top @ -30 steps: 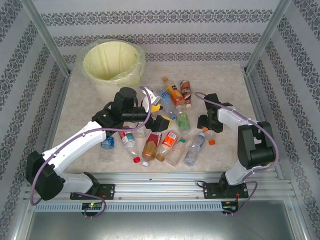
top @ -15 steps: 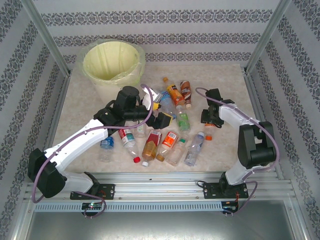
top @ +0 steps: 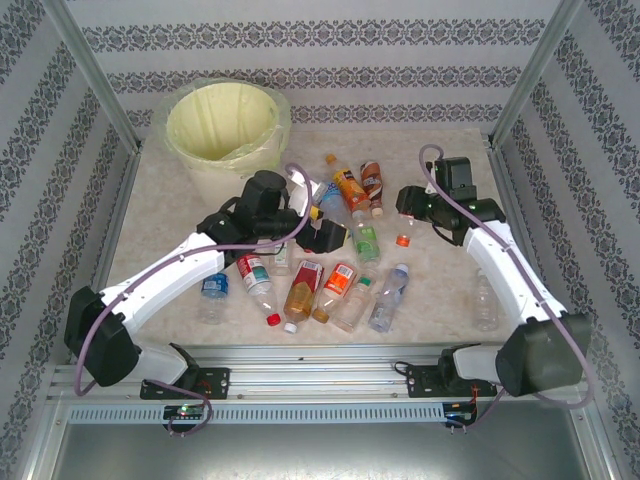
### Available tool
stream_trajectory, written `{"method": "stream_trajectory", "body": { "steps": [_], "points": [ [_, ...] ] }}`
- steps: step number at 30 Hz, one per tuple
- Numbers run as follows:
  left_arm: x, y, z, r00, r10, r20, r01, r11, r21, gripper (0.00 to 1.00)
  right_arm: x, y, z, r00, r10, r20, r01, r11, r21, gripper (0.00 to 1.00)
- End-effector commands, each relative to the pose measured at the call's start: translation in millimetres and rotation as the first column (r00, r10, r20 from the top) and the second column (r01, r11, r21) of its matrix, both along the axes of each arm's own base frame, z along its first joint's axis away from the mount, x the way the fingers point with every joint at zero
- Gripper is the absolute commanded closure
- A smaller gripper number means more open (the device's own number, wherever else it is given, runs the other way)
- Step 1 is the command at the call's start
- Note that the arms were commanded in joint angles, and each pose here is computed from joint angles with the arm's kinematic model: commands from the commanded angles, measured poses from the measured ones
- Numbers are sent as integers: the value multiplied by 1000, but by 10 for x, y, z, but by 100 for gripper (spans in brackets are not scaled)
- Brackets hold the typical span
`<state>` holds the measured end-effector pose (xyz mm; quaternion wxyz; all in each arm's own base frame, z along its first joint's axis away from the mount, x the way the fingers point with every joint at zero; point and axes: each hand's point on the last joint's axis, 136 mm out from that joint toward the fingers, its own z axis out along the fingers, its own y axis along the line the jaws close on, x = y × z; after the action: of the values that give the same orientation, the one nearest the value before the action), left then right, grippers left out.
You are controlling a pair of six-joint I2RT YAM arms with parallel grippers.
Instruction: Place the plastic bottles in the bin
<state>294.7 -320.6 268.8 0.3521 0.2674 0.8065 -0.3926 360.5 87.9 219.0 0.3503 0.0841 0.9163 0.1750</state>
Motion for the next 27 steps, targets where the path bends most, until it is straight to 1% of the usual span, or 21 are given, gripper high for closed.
{"method": "stream_trajectory", "body": {
  "steps": [1, 5, 9, 13, 17, 25, 27],
  "points": [
    [-31, -86, 68, 999, -9, -46, 8, 1000, -15, 0, -49, 343, 338, 997, 59, 53, -68, 981, 181, 47],
    [-26, -123, 56, 998, -9, -65, 6, 999, -48, 0, -110, 608, 545, 991, 85, 101, -112, 947, 301, 49],
    [-13, -139, 78, 998, -3, -58, -2, 996, -88, 0, -163, 839, 703, 984, 108, 140, -154, 914, 376, 49],
    [-16, -174, 92, 998, -16, -54, 10, 992, -122, 0, -222, 1108, 837, 973, 162, 162, -218, 871, 441, 49],
    [-49, -250, 127, 996, -60, -60, 49, 986, -162, 0, -281, 1288, 939, 961, 198, 192, -266, 850, 454, 49],
    [-26, -220, 175, 997, -45, -57, 34, 980, -194, 0, -365, 1543, 956, 947, 252, 202, -320, 817, 480, 49],
    [-11, -209, 174, 997, -40, -70, 25, 979, -203, 2, -376, 1569, 962, 944, 257, 205, -326, 813, 482, 49]
  ]
}}
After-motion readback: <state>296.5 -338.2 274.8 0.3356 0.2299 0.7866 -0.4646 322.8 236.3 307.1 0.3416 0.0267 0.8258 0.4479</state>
